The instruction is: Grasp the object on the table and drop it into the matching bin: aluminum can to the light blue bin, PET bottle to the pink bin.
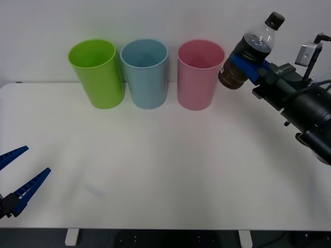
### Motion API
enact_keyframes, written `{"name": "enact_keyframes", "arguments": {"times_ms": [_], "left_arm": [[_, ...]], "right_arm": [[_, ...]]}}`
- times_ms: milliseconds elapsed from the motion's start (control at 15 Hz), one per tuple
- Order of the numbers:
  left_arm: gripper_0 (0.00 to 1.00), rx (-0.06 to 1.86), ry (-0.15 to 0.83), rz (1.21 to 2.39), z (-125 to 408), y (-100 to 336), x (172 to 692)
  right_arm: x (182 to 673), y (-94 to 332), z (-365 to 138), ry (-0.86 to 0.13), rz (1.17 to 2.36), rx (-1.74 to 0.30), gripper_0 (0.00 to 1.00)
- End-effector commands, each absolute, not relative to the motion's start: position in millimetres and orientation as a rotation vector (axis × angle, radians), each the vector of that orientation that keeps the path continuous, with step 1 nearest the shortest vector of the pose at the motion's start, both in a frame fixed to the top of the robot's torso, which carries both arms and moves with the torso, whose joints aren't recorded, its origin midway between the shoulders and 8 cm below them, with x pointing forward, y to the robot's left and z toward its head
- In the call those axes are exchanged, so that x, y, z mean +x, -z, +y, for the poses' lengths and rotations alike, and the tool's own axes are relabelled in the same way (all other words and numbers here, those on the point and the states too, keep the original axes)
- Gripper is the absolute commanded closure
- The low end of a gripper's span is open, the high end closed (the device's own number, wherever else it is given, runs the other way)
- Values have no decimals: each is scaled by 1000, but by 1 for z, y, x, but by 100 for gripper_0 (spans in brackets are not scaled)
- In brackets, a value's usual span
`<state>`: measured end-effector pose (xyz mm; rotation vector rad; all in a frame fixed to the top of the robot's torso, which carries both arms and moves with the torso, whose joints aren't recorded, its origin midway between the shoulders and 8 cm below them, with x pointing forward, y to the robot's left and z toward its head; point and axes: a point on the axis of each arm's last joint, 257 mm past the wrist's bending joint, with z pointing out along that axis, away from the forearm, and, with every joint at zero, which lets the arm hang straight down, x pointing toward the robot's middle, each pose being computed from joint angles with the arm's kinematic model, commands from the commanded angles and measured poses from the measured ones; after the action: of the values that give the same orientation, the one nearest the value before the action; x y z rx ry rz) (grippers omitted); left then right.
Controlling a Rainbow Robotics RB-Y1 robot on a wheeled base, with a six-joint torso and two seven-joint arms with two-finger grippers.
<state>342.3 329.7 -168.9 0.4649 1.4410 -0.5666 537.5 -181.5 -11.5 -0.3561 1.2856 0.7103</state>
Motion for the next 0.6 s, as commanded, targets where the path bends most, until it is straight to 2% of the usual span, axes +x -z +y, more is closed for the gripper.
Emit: {"name": "enact_keyframes", "arguments": {"times_ms": [67,267,600], "left_arm": [[0,465,567,1441,330,169,342],[0,465,567,1441,330,169,342],[0,465,567,1441,330,169,342]], "right_arm": [[544,-2,-177,-679,1273,-401,100],[564,-10,-167,-662,1282,-442,100],[604,-13,-162,-580,1310,-485,100]]}}
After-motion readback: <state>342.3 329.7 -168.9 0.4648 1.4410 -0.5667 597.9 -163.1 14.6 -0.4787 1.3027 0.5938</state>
